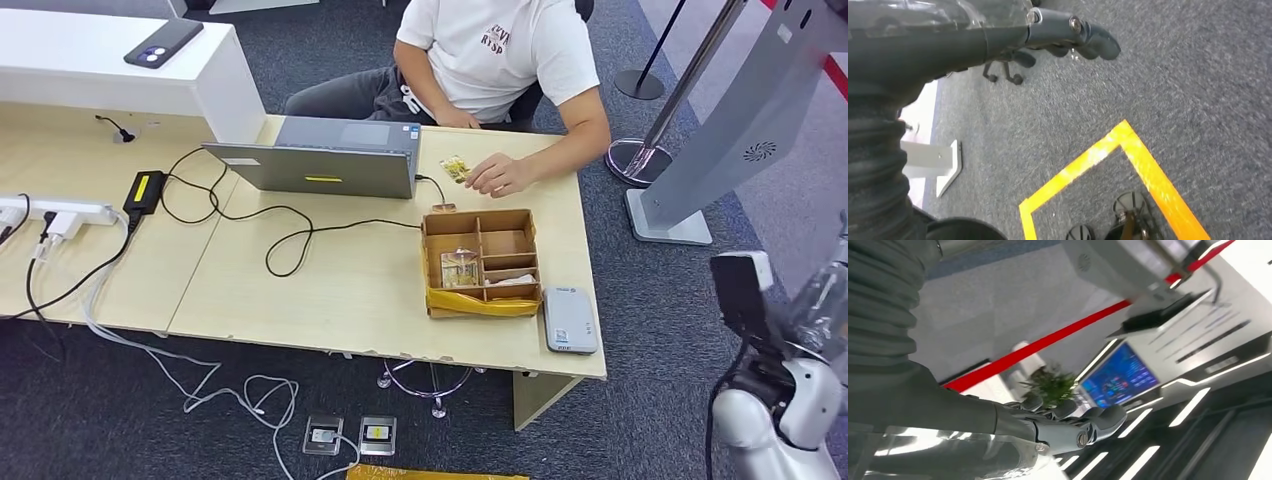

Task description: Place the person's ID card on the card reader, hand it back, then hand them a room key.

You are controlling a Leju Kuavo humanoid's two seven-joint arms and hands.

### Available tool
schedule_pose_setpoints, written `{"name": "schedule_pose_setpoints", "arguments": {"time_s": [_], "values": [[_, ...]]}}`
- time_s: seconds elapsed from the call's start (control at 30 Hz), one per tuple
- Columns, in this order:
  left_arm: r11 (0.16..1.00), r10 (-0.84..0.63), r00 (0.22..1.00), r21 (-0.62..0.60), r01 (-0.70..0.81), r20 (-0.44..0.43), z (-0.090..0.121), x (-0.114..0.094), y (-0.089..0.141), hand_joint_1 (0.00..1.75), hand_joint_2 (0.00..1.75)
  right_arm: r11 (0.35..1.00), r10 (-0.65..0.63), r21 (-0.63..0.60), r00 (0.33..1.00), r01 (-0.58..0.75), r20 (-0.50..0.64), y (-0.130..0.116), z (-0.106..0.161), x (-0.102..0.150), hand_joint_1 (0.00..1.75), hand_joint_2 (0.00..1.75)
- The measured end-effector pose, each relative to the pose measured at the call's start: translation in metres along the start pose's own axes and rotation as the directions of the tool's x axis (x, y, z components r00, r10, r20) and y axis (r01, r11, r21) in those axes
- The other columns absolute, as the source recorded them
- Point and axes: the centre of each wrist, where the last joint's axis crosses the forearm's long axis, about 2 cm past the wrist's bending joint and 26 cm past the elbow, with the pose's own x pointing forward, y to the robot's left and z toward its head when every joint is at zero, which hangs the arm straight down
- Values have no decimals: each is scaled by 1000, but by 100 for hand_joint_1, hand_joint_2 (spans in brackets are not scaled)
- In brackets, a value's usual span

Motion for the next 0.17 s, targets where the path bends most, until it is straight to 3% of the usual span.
{"name": "schedule_pose_setpoints", "arguments": {"time_s": [0.17], "values": [[1000,11,1000,3,-11,-8,2,-3,-2,0,175,993,-86,-91,987,74,-139,-27,15,-66,0,175]]}}
